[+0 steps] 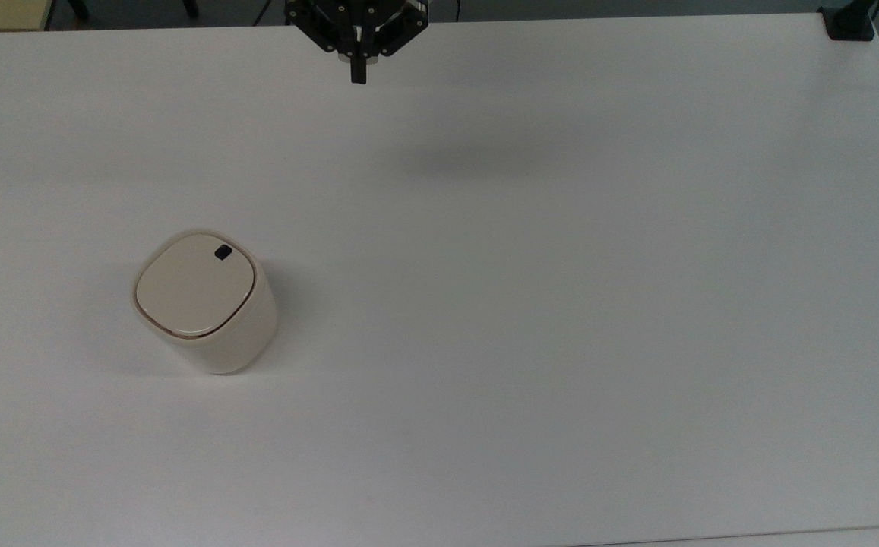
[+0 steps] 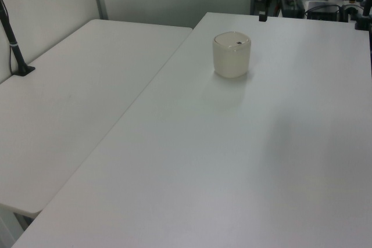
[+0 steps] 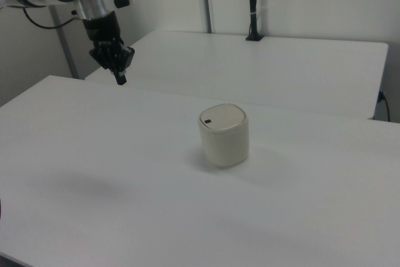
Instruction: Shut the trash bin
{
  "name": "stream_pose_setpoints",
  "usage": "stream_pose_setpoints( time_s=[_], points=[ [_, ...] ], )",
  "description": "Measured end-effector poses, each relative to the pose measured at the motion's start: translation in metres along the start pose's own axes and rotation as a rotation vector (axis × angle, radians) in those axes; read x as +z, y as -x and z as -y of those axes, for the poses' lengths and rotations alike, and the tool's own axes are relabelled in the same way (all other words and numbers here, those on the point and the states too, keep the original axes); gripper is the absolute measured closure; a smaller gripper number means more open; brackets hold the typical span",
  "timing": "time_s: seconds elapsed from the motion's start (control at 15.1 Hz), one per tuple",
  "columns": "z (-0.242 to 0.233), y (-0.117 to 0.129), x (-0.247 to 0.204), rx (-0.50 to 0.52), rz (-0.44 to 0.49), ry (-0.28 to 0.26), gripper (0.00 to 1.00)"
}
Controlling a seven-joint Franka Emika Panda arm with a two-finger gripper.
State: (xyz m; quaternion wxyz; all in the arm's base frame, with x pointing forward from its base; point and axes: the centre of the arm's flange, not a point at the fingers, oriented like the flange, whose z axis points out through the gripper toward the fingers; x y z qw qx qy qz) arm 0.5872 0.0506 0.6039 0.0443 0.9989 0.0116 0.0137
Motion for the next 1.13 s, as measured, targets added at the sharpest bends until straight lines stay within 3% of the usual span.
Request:
stream_pose_setpoints(
  time_s=[0.2, 0.8, 1.13],
  points=[
    [0.001, 0.002, 0.001, -0.018, 0.011, 0.001, 0.90],
    [-0.007, 0.003, 0.005, -0.015, 0.021, 0.001, 0.03],
    [-0.016, 0.004, 0.003, 0.001, 0.017, 0.001, 0.00]
  ],
)
